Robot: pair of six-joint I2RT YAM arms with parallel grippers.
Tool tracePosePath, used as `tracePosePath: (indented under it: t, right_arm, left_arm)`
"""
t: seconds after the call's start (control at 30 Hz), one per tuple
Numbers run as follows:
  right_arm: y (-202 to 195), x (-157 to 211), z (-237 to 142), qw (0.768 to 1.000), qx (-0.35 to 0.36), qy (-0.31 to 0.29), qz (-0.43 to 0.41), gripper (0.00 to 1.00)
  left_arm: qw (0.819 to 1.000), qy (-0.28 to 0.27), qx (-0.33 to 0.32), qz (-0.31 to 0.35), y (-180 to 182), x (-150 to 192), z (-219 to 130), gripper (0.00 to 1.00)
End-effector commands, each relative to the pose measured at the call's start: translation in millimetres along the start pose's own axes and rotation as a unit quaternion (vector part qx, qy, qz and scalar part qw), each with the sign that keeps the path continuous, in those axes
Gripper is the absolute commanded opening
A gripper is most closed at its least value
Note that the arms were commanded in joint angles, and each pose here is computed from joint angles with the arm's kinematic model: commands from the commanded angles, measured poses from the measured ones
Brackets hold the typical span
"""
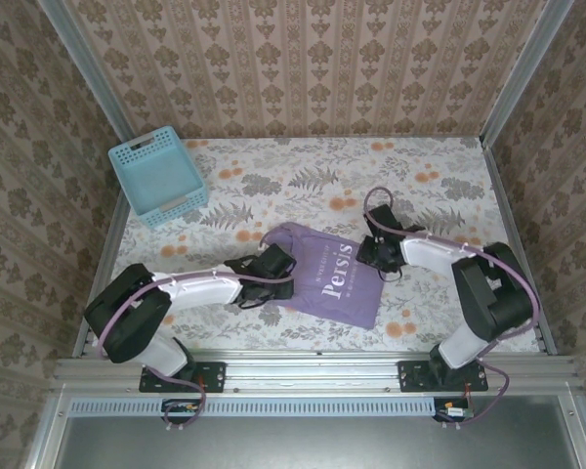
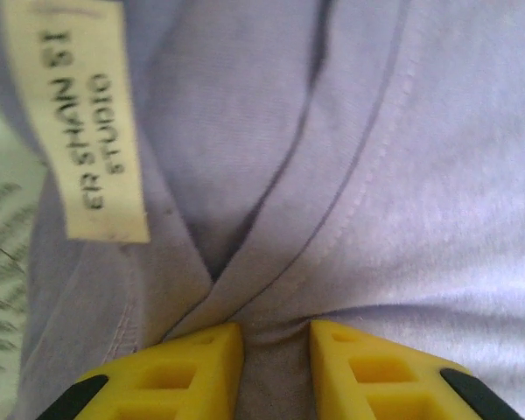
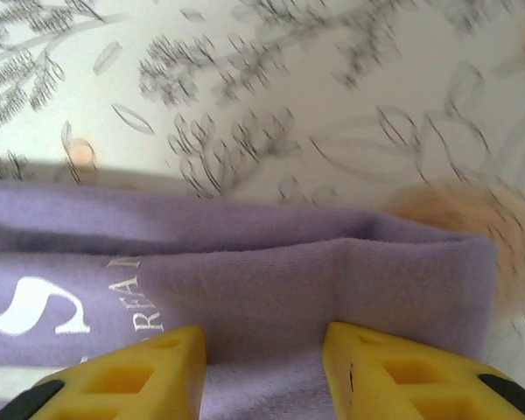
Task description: Fold the inside-out t-shirt
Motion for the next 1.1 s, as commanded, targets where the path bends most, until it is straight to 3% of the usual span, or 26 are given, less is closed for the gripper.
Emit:
tracePosePath:
  t: [0.0,0.23,0.33,0.43,0.57,0.7,0.9,1.07]
  right_arm:
    - [-26.2,37.2,-0.4,0.998,0.014,0.034,0.044,0.42]
    - [-24.4,104.3,-22.4,0.998,-0.014,0.042,0.049,0.42]
    - [-14.7,111.3,-38.1,0.998,-0.045,0.026,0.041,0.42]
    - [-0.6,95.1,-62.0,0.998,-0.060,-0.013,-0.001,0.44]
    - [20.0,65.3,-77.1,0.995,-0.077,-0.044,-0.043,0.45]
    - [49.0,34.7,-71.4,0.991,-0.086,-0.048,-0.094,0.46]
    - [99.0,-0.8,-47.4,0.977,-0.083,-0.046,-0.192,0.59]
    - [128.7,-23.4,-16.6,0.969,-0.088,-0.024,-0.232,0.59]
  left_arm:
    - [0.997,0.050,-0.064,0.014,42.7,13.6,9.8,0.29]
    - [0.998,0.006,-0.056,0.025,30.7,-55.0,11.6,0.33]
    - [0.998,-0.008,-0.060,0.034,22.2,-81.4,8.1,0.37]
    - [0.997,-0.025,-0.061,0.043,16.2,-93.6,-8.1,0.41]
    - [0.995,-0.046,-0.074,0.048,11.4,-81.6,-41.8,0.49]
    - [0.996,-0.064,-0.066,-0.022,31.1,-50.6,-65.4,0.57]
    - [0.991,-0.083,0.009,-0.104,53.1,-36.8,-61.5,0.61]
    - [0.986,-0.100,0.042,-0.128,60.9,-55.9,-48.3,0.60]
Point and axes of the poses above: each hand's point on the last joint's axis, 136 mm out from that joint toward the fingers, its own z axis out along the fingers, its own y axis along the line the jaws close on, x = y × z, the point moved 6 cm from there along -z, back along the fingers, and after that the axes turned 3 degrees about z, right-handed, at the moved point
